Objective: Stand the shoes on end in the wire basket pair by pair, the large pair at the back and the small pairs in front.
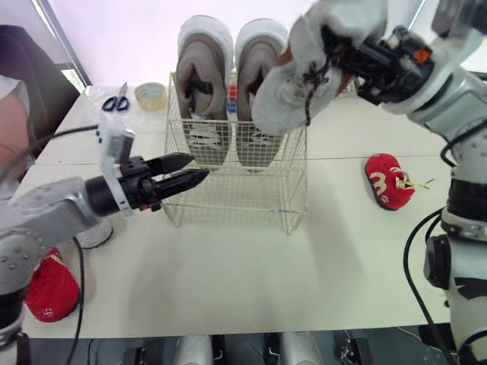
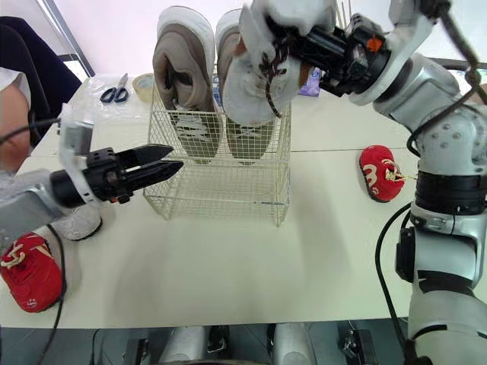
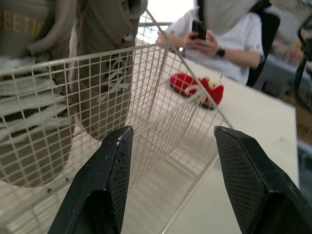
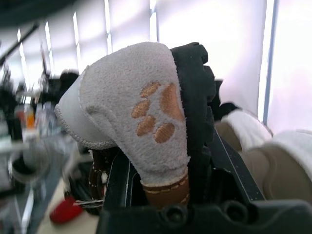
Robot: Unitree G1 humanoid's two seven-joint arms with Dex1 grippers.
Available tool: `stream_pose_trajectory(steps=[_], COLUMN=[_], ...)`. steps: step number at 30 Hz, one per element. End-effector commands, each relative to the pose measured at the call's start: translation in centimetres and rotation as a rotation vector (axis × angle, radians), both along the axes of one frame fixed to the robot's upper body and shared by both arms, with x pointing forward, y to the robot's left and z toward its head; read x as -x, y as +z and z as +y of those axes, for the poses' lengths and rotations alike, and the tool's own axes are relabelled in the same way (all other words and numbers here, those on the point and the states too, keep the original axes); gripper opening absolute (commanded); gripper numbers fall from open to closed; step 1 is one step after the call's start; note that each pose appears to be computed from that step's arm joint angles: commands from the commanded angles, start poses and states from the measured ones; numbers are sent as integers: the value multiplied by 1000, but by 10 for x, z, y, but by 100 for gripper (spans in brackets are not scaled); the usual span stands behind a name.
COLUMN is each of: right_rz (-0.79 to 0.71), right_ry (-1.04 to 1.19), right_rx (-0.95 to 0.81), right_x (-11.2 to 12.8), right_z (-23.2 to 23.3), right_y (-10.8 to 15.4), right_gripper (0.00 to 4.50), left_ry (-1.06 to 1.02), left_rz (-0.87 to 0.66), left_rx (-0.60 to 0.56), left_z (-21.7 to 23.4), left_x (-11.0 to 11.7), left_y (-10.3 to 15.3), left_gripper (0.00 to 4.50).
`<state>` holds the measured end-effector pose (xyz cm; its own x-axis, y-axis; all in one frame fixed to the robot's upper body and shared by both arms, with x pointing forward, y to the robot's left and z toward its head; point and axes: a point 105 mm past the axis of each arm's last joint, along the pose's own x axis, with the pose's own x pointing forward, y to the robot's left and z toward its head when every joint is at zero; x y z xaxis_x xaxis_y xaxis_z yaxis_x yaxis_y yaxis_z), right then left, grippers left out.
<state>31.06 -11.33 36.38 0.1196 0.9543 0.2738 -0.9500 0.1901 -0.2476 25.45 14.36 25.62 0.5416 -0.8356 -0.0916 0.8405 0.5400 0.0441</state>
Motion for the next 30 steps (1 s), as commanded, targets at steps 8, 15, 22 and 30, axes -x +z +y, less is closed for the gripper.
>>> stream_pose_trajectory(steps=[8, 15, 22, 30], right_rz=[-78, -35, -9, -21], right_ry=[28, 22, 0, -108], right_rx=[121, 202, 225, 217], right_x=[-31, -39, -40, -40], right_z=[18, 22, 19, -1], right_y=[-35, -58, -69, -64], right_gripper=[53, 53, 336, 443], left_ry=[-1, 19, 32, 38], left_rz=[-13, 13, 29, 32], left_rx=[-59, -53, -24, -24], left_z=[4, 4, 6, 8], left_x=[20, 20, 16, 11], left_y=[9, 2, 0, -2], left_gripper=[266, 266, 273, 273])
